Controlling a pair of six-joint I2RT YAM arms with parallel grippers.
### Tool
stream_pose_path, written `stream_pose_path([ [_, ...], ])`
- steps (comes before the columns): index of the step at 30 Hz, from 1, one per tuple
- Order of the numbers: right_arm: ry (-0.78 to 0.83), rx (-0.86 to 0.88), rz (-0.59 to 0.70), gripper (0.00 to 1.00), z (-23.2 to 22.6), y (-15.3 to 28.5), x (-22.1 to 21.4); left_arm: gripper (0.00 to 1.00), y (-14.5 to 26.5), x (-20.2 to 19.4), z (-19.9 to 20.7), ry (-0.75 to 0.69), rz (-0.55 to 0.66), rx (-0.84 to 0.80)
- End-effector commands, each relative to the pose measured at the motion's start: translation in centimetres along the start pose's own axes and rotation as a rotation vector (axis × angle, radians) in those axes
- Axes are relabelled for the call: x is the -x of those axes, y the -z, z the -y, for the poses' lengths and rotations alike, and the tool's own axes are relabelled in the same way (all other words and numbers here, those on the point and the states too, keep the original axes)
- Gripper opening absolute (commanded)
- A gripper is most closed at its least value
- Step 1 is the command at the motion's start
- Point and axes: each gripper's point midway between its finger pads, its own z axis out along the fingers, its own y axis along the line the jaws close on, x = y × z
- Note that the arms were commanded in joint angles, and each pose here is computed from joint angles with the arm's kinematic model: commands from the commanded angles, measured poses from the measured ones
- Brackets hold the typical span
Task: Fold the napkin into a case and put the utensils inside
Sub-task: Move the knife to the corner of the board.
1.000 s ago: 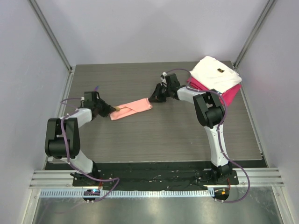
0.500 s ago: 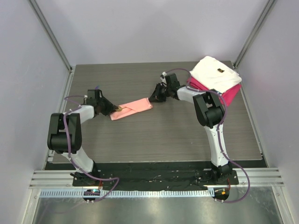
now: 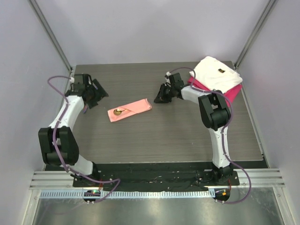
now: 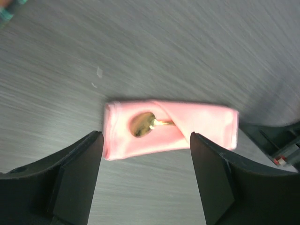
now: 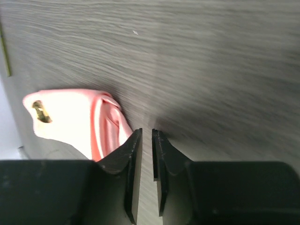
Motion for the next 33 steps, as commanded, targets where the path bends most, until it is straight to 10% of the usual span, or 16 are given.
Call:
stream_pose_path([
  [1, 0.082, -0.108, 0.062, 0.25, 0.0, 4.2, 1.4, 0.8, 1.5, 3.5, -4.2, -0.223, -0.008, 0.276],
  [15, 0.153, 0.089, 0.067, 0.38, -5.1, 11.6, -5.2, 0.81, -5.1, 8.4, -9.2, -0.454, -0.266, 0.521],
  [33, 0.181, 0.142, 0.071, 0.39, -5.8, 13.9, -7.5, 0.78, -7.9, 7.7, -11.6, -0.129, -0.262, 0.625],
])
